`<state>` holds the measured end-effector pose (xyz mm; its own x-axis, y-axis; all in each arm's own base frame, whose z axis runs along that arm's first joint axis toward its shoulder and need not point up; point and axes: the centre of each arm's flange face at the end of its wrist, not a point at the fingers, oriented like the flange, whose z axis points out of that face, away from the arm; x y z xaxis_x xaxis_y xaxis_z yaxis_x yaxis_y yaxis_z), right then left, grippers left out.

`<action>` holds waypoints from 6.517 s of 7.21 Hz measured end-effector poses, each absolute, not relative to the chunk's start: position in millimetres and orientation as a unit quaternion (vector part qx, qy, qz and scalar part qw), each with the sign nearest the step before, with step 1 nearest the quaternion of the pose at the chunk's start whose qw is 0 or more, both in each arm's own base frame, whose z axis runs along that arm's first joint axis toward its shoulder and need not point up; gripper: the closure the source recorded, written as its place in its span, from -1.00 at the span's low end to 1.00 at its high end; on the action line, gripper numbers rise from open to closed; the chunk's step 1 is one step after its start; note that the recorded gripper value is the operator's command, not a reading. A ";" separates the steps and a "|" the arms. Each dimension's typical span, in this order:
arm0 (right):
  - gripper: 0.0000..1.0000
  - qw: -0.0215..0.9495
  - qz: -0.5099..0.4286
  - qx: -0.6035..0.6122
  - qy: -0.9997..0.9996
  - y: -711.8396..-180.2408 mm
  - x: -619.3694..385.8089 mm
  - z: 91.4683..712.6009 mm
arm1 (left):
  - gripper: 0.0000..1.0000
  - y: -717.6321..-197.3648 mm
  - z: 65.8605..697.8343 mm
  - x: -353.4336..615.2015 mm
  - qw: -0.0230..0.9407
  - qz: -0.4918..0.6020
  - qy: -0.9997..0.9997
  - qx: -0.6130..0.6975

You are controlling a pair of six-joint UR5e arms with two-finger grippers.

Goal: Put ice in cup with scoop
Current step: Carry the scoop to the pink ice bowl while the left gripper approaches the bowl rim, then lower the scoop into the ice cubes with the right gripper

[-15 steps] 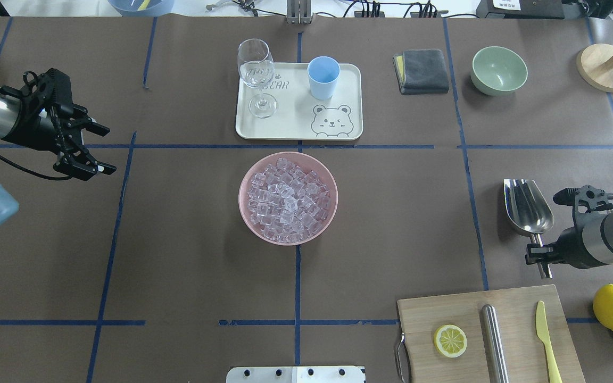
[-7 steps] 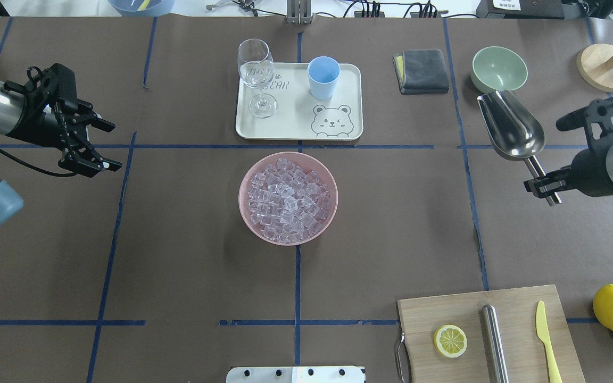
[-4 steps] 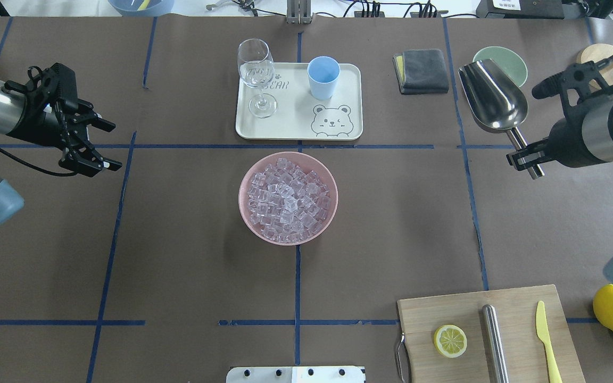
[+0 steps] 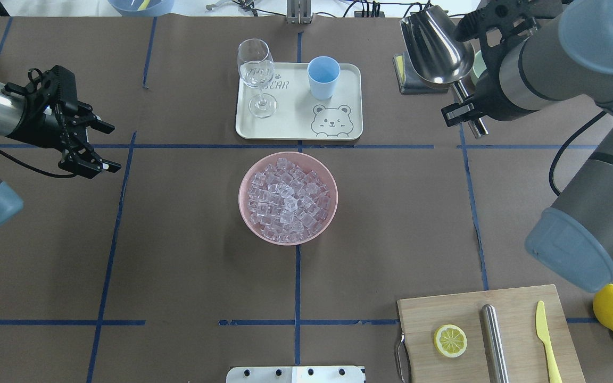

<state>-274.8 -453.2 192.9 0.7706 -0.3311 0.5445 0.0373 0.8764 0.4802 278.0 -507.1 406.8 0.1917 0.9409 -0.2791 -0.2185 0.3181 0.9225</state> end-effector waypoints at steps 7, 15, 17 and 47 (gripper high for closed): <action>1.00 0.872 -0.354 0.275 -0.195 -446.1 -295.5 208.4 | -1.00 -502.6 393.0 299.7 0.651 0.448 0.472 0.391; 1.00 0.807 -0.527 0.190 -0.187 -418.5 -349.4 175.2 | -1.00 -454.4 350.8 444.7 0.610 0.497 0.478 0.391; 1.00 0.802 -0.539 0.182 -0.179 -415.9 -356.3 170.5 | -1.00 -444.8 340.3 461.2 0.605 0.496 0.490 0.384; 1.00 0.688 -0.725 -0.021 0.002 -444.7 -536.0 109.7 | -1.00 -437.9 343.0 498.4 0.571 0.478 0.480 0.464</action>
